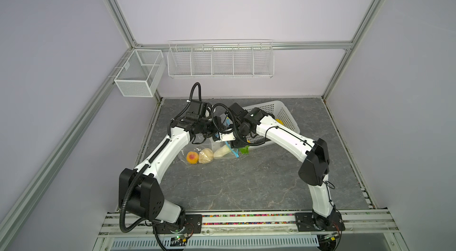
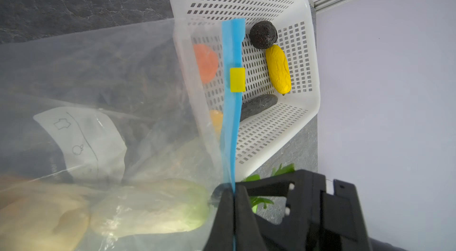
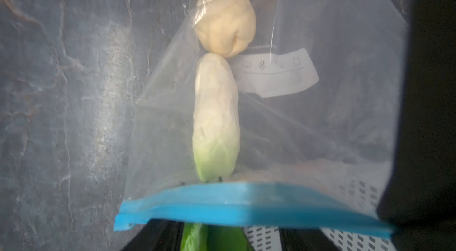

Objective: Place the food in the zip-top bag and seal the zipper

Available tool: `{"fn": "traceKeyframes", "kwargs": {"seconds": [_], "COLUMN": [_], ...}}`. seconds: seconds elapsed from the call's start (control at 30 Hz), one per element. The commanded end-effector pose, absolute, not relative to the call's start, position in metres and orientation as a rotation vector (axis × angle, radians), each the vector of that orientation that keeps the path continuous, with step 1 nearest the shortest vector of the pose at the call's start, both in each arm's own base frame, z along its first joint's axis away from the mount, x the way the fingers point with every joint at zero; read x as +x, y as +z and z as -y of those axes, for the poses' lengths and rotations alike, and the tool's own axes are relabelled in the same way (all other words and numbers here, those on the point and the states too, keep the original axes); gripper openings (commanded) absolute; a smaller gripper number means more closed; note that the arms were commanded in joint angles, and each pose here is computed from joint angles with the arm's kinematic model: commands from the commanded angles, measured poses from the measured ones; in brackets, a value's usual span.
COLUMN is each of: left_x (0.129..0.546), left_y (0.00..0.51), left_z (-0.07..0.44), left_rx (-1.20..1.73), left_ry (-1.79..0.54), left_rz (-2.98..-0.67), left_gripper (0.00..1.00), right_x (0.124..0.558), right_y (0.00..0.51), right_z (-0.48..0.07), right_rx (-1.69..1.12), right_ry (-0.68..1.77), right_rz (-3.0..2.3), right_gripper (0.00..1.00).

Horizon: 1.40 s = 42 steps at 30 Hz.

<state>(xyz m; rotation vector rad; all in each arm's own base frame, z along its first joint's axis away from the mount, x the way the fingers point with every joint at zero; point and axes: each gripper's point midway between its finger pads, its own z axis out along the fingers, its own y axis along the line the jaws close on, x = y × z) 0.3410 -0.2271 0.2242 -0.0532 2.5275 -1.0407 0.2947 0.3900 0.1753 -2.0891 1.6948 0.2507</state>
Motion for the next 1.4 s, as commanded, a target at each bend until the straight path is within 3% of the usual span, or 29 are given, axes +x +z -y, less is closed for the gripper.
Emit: {"fn": "traceKeyframes", "kwargs": {"seconds": [0.0,0.27,0.33,0.43,0.73,1.37], "left_x": [0.328,0.330,0.332,0.333,0.332,0.331], "left_y": [0.230,0.229,0.230,0.236,0.255,0.270], "left_z": [0.231,0.233,0.233,0.234,0.231,0.228], "left_rx": [-0.005,-0.001,-0.001,0.003,0.007,-0.002], "left_ry": [-1.066,-1.076,-1.079,-1.080,-1.081,-1.082], "left_rz": [-2.531,-2.534,-2.536,-2.529,-2.502,-2.471], "left_gripper": [0.00,0.00,0.00,0.00,0.00,0.00], "right_x": [0.306,0.309,0.305,0.310,0.348,0.355], "right_y": [0.248,0.281,0.284,0.282,0.220,0.167], "right_z": [-0.402,-0.377,-0.375,-0.364,-0.311,-0.331], "right_rx": [-1.659,-1.148,-1.113,-1.028,-0.710,-0.784], "right_ry": [0.562,1.090,1.162,1.180,1.046,1.130], "right_rz": [-1.728,-1.888,-1.912,-2.002,-2.271,-2.265], "right_gripper": [0.60,0.62,0.69,0.68,0.49,0.32]}}
